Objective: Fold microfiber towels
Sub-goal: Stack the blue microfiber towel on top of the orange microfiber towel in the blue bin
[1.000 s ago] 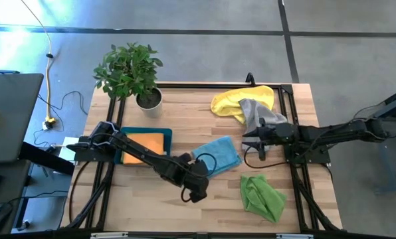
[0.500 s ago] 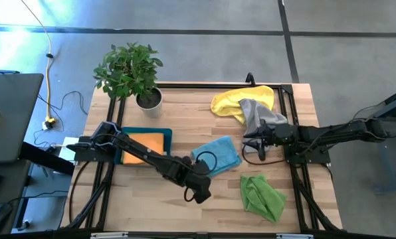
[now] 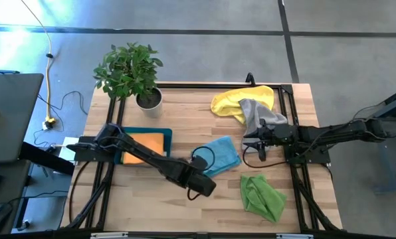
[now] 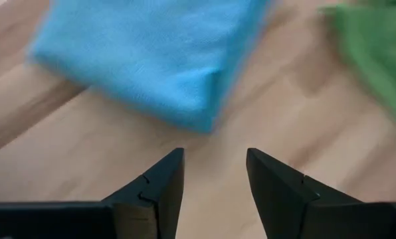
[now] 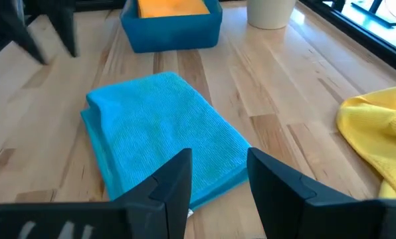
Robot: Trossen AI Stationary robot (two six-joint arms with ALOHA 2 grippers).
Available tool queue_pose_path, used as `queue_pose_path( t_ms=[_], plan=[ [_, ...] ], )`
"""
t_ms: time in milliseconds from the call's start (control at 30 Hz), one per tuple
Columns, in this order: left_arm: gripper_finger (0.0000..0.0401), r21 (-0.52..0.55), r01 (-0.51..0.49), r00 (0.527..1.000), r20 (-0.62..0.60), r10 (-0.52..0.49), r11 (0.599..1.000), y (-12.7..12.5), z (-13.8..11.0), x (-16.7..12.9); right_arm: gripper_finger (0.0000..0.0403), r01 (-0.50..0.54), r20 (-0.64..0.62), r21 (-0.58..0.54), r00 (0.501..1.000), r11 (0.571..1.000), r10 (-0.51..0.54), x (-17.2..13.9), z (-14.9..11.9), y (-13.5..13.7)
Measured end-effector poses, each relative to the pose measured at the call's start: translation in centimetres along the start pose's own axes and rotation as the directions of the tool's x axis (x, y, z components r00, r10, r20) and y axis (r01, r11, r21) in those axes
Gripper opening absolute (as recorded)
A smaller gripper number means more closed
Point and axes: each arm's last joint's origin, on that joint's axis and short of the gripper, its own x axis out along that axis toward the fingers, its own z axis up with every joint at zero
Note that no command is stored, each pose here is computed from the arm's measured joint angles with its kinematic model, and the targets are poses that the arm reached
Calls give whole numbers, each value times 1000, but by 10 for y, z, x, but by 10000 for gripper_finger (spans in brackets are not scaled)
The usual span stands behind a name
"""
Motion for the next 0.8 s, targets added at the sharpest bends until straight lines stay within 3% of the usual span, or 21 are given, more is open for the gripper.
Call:
queue_pose_path(
  t_ms=[133, 433, 600, 800],
  plan=[
    [170, -152, -50, 998, 21, 53, 987, 2, -5, 7, 138, 1, -9, -1, 1000, 1000, -1, 0, -1, 0],
    [258, -438, -83, 962, 198, 186, 895, 9, -11, 21, 138, 4, -57, -6, 998, 1000, -4, 1, -5, 0],
    [266, -553, -56, 958, 206, 202, 831, 9, -8, 40, 138, 5, -69, -7, 998, 1000, -5, 2, -6, 0],
    [267, -620, -43, 957, 200, 211, 783, 11, 0, 58, 138, 6, -86, -9, 996, 1000, -7, 2, -8, 0]
  ],
)
